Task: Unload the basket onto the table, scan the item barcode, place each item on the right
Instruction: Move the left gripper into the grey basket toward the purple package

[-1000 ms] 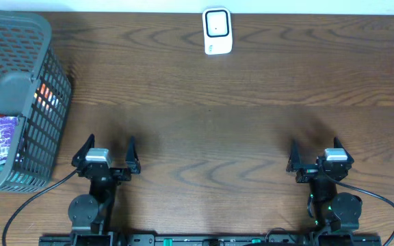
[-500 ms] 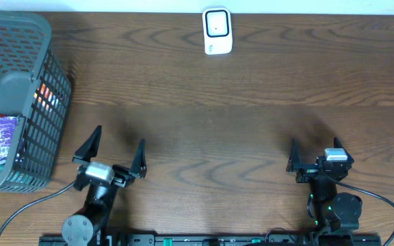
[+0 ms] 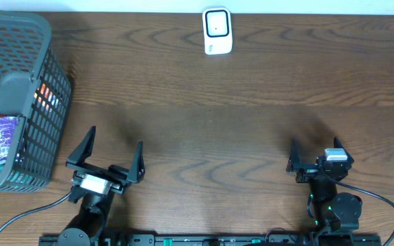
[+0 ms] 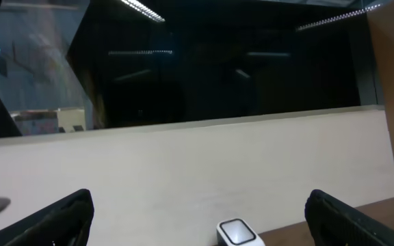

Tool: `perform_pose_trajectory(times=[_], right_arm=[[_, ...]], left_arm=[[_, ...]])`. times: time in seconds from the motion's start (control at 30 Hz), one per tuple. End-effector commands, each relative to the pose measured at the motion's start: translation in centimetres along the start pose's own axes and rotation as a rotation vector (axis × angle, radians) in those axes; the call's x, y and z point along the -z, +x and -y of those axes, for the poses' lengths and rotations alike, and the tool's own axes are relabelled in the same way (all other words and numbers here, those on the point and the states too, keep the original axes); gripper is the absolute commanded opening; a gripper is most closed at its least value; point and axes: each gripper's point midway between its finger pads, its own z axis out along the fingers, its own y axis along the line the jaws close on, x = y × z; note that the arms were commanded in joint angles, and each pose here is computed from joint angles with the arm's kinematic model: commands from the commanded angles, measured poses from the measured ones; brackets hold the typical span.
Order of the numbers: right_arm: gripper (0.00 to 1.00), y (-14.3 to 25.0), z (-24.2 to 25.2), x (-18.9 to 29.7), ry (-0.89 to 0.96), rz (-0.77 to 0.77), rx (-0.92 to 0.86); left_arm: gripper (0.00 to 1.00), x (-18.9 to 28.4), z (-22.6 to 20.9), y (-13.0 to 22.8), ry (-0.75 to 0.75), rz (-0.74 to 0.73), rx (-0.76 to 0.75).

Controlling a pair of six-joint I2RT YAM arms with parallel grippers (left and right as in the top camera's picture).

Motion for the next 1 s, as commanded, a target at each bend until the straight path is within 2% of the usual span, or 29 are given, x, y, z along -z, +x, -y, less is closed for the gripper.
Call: perform_pose_trajectory(times=[0.0, 0.1, 0.17, 0.27, 0.4, 0.5, 0.67, 0.83, 0.97], right_arm=[[0.99, 0.1, 0.2, 0.0, 0.007, 0.001, 0.010], [0.99, 0.1, 0.2, 0.0, 0.007, 0.001, 0.010], [0.99, 0.1, 0.2, 0.0, 0.007, 0.001, 0.010], [0.99, 0.1, 0.2, 0.0, 0.007, 0.001, 0.010], [0.99, 0.1, 0.2, 0.0, 0.007, 0.001, 0.010], [0.99, 0.1, 0.2, 0.0, 0.007, 0.001, 0.010], [0.99, 0.1, 0.2, 0.0, 0.007, 0.001, 0.010], [0.99, 0.1, 0.2, 0.0, 0.007, 0.001, 0.010], [0.99, 0.1, 0.2, 0.0, 0.007, 0.001, 0.010]], left_arm=[[0.98, -1.0, 0.1, -2.8, 0.013, 0.032, -0.047], [0.98, -2.4, -0.4, -3.0, 0.007, -0.030, -0.027], [0.98, -4.4, -1.1, -2.0, -0.001, -0.196, 0.026], [0.98, -6.1, -1.6, -0.7, 0.006, -0.357, 0.048], [0.98, -8.2, -2.0, 0.8, 0.024, -0.420, 0.079], [0.98, -8.6, -0.8, 2.2, 0.106, -0.455, 0.111], [0.98, -9.0, -1.4, 3.1, 0.086, -0.476, 0.115], [0.97, -9.8, -4.7, 2.8, -0.119, -0.533, 0.177], [0.98, -9.9, -7.6, 3.1, -0.268, -0.716, 0.128]])
